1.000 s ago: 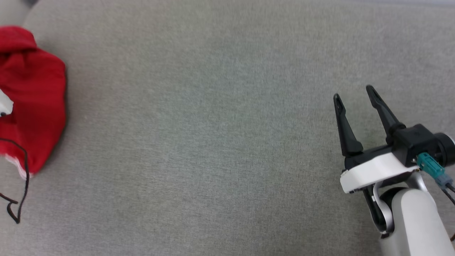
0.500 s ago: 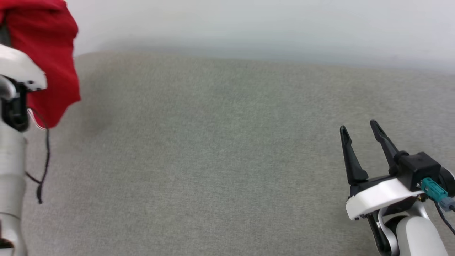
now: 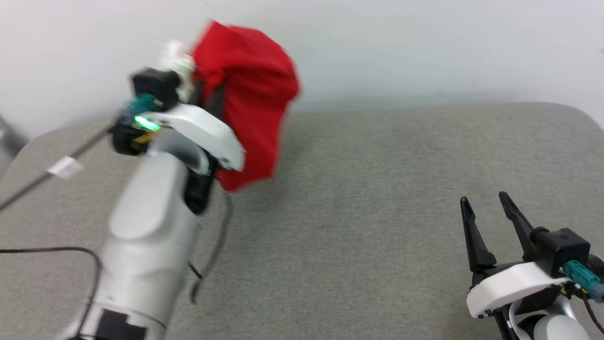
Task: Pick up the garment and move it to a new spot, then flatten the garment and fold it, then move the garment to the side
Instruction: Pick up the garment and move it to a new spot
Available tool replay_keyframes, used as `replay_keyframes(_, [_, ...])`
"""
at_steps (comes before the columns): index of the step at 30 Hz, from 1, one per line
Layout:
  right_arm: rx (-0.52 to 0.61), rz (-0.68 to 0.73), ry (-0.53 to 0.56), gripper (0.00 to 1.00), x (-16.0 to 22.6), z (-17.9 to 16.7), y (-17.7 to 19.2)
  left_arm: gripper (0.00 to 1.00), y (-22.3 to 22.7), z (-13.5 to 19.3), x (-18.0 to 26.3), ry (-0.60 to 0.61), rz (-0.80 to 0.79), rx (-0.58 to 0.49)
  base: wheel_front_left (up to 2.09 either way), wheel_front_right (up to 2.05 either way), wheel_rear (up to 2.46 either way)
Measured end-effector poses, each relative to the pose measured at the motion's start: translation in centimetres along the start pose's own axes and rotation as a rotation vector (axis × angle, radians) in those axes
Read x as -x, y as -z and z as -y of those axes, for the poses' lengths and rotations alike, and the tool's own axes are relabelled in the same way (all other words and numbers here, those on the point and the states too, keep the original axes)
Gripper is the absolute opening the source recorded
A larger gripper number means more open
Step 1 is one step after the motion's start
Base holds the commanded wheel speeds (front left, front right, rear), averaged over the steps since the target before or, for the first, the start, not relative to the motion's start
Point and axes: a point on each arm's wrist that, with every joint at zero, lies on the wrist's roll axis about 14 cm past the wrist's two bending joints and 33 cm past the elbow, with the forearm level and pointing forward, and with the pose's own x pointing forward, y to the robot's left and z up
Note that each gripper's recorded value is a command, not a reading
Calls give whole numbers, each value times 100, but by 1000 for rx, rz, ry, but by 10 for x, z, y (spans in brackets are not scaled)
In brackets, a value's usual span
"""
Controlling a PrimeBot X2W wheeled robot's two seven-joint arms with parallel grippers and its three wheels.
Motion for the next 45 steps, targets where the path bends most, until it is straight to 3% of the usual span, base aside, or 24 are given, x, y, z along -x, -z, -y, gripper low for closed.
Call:
replay_keyframes(3, [1,2,34,100,10,10,-2,0,24,49,3,110,-61,54,0,0,0])
replay_keyframes(7, [3,-2,60,100,17,18,-2,0,68,92,23,216,-171,73,0,0,0])
replay_keyframes(12, [8,-2,74,100,17,23,0,0,152,110,80,230,-402,140,0,0,0])
replay_keyframes(16, [2,-18,68,100,15,21,7,0,194,116,121,232,-529,137,0,0,0])
replay_keyframes(17, [-2,-21,66,100,14,20,8,16,202,119,132,239,-559,140,0,0,0])
replay_keyframes(18, [-5,-21,64,100,13,20,9,49,207,121,140,239,-573,150,0,0,0])
replay_keyframes(19, [-5,-23,63,100,12,20,9,100,209,122,144,244,-574,146,0,0,0])
replay_keyframes(24, [-19,-11,41,100,7,13,9,100,174,122,129,242,-403,143,0,0,0])
replay_keyframes(31, [-23,6,23,100,6,7,4,100,106,97,107,174,-153,86,0,0,0])
replay_keyframes(39, [-22,8,-3,100,4,-2,0,100,57,24,111,-42,-16,15,0,0,0])
replay_keyframes(45, [-21,-12,-25,100,6,-9,3,100,56,-25,140,-179,-28,-27,0,0,0])
